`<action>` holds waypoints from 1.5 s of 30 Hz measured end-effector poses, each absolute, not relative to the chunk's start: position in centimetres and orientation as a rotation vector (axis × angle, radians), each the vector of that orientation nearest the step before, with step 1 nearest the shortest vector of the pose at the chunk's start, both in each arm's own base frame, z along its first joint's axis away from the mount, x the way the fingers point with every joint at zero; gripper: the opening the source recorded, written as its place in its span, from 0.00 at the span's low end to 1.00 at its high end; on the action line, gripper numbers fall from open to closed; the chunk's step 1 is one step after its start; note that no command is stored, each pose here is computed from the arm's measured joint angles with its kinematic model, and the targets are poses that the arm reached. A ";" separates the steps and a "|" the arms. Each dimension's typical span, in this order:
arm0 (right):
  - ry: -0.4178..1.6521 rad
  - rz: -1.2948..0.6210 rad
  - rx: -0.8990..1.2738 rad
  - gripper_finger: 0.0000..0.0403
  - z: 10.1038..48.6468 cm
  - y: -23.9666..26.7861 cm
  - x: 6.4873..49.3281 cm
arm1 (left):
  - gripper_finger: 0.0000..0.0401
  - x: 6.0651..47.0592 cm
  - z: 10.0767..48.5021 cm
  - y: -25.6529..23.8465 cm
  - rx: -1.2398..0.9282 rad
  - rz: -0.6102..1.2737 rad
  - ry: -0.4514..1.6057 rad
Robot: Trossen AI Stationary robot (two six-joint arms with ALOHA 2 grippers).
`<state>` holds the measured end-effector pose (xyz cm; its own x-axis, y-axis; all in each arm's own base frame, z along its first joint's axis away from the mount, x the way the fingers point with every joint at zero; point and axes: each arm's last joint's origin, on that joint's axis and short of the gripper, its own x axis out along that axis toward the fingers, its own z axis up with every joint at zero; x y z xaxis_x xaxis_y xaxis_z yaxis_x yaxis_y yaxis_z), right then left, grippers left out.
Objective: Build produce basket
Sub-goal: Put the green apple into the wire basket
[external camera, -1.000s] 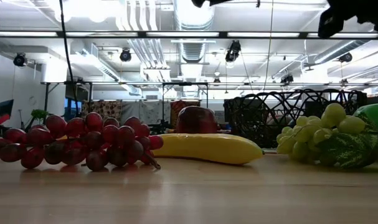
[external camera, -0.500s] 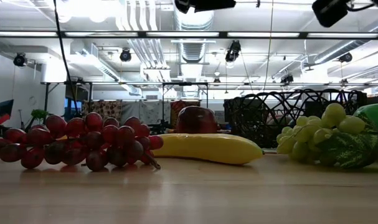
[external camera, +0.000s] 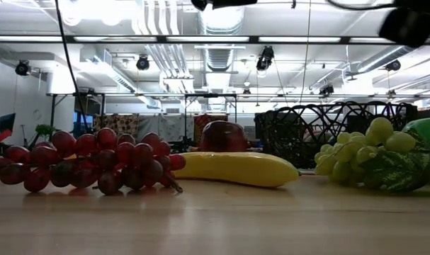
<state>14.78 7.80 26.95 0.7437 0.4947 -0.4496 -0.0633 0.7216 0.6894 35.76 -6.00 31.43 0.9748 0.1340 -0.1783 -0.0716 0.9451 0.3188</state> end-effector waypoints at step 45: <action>1.338 -0.555 0.385 0.43 22.7 13.5 17.9 | 0.89 35.6 31.1 -6.0 0.323 0.104 0.210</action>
